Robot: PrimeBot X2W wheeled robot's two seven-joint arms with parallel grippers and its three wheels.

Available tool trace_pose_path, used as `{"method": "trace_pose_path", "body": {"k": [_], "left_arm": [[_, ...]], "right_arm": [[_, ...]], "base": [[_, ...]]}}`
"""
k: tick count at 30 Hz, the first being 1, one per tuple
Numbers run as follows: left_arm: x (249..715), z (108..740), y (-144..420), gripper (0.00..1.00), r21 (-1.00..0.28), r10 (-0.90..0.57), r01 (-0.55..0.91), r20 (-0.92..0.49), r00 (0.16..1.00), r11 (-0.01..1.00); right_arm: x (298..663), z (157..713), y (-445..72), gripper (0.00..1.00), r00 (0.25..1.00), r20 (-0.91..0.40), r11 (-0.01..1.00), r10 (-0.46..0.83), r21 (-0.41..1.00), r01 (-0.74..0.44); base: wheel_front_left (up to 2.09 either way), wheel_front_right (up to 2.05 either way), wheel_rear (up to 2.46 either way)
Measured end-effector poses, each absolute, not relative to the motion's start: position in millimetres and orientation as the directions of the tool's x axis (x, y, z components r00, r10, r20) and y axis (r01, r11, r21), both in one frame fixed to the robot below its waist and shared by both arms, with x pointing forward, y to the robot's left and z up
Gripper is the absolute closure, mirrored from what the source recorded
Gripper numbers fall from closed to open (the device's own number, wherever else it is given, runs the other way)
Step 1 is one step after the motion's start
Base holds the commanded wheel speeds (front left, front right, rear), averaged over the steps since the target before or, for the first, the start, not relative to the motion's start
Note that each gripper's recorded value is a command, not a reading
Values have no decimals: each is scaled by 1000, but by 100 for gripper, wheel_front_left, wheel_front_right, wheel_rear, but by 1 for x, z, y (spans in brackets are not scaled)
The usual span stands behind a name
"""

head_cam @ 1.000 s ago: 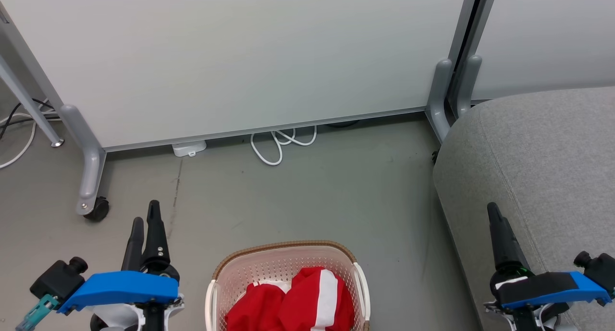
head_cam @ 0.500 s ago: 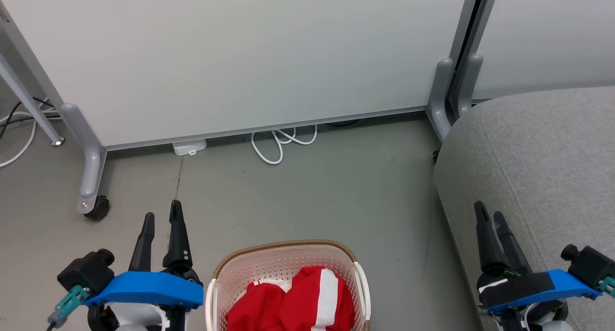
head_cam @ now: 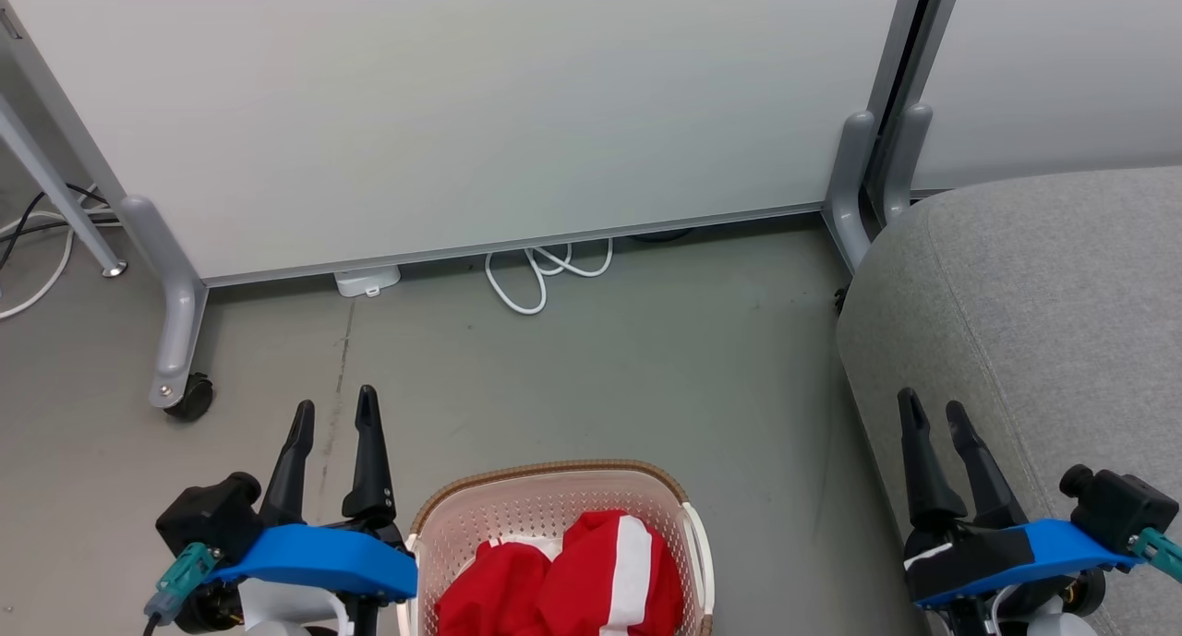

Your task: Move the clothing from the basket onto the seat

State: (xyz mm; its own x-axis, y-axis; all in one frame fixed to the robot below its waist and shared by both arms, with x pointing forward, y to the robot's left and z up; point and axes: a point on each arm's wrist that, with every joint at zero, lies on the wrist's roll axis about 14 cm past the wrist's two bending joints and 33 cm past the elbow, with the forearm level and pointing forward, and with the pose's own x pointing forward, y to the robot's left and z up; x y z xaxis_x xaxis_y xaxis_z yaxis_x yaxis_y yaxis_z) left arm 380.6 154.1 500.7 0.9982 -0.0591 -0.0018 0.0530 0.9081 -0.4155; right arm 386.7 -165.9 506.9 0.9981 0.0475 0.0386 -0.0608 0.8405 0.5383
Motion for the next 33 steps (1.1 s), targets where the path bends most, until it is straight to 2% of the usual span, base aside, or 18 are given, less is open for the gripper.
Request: {"method": "trace_pose_path", "body": {"k": [33], "left_arm": [[378, 514, 137, 0, -126, -134, 143, 79, 988, 982]], "right_arm": [[387, 511, -156, 0, 992, 83, 953, 97, 280, -117]], "base": [[0, 0, 0]]}}
